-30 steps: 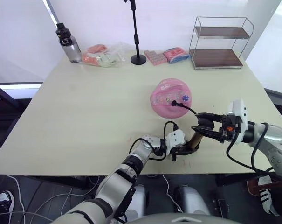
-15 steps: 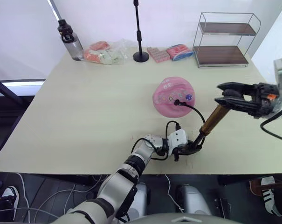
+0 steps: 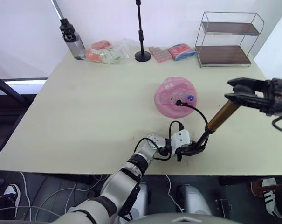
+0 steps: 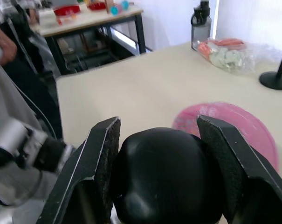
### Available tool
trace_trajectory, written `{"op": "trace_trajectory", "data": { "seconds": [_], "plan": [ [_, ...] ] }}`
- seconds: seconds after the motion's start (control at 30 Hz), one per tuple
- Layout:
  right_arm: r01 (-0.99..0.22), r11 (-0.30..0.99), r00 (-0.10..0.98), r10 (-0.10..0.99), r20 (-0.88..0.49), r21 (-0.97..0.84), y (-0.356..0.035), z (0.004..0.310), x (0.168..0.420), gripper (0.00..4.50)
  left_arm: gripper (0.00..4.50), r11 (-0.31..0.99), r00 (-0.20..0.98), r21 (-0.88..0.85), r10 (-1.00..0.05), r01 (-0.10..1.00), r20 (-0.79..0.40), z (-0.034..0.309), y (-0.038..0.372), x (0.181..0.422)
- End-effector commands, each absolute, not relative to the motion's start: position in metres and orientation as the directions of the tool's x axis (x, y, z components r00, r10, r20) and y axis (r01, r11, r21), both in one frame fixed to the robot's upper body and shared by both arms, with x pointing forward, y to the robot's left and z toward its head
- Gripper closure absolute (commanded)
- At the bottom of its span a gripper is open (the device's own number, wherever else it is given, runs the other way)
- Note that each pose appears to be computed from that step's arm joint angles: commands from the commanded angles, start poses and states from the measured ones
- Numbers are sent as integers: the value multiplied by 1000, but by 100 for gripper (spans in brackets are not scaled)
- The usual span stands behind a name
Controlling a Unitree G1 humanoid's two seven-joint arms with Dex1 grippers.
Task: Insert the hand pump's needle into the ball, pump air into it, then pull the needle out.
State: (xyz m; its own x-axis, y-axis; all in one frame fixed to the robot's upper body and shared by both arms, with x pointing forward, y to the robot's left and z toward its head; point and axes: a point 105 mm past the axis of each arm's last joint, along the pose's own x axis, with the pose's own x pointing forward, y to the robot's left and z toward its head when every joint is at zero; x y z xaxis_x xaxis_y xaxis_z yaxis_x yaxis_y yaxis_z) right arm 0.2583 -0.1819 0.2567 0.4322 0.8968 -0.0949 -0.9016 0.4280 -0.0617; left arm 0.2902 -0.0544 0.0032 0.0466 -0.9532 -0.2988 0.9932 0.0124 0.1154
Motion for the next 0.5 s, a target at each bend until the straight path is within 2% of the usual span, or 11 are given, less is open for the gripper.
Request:
{"op": "trace_trajectory", "data": {
  "seconds": [0.03, 0.1, 0.2, 0.3, 0.4, 0.5],
  "plan": [
    [-890, 455, 453, 874, -178, -30, -182, 216, 264, 238, 340, -18, 6, 57, -920, 998, -391, -24, -49, 276],
    [-895, 446, 438, 878, -195, -1, -179, 197, 263, 238, 340, -16, 7, 55, -919, 998, -394, -25, -48, 276],
    [-897, 438, 408, 875, -261, 62, -174, 149, 261, 238, 340, -12, 11, 53, -915, 999, -404, -28, -44, 275],
    [-879, 469, 427, 855, -294, 88, -175, 116, 262, 238, 340, -8, 14, 54, -913, 999, -408, -29, -42, 276],
    [-876, 477, 439, 846, -301, 64, -175, 94, 262, 238, 340, -5, 18, 55, -912, 998, -410, -29, -42, 276],
    [-874, 483, 455, 848, -271, 44, -174, 90, 264, 238, 340, -3, 20, 57, -912, 998, -410, -29, -42, 276]
  ]
}}
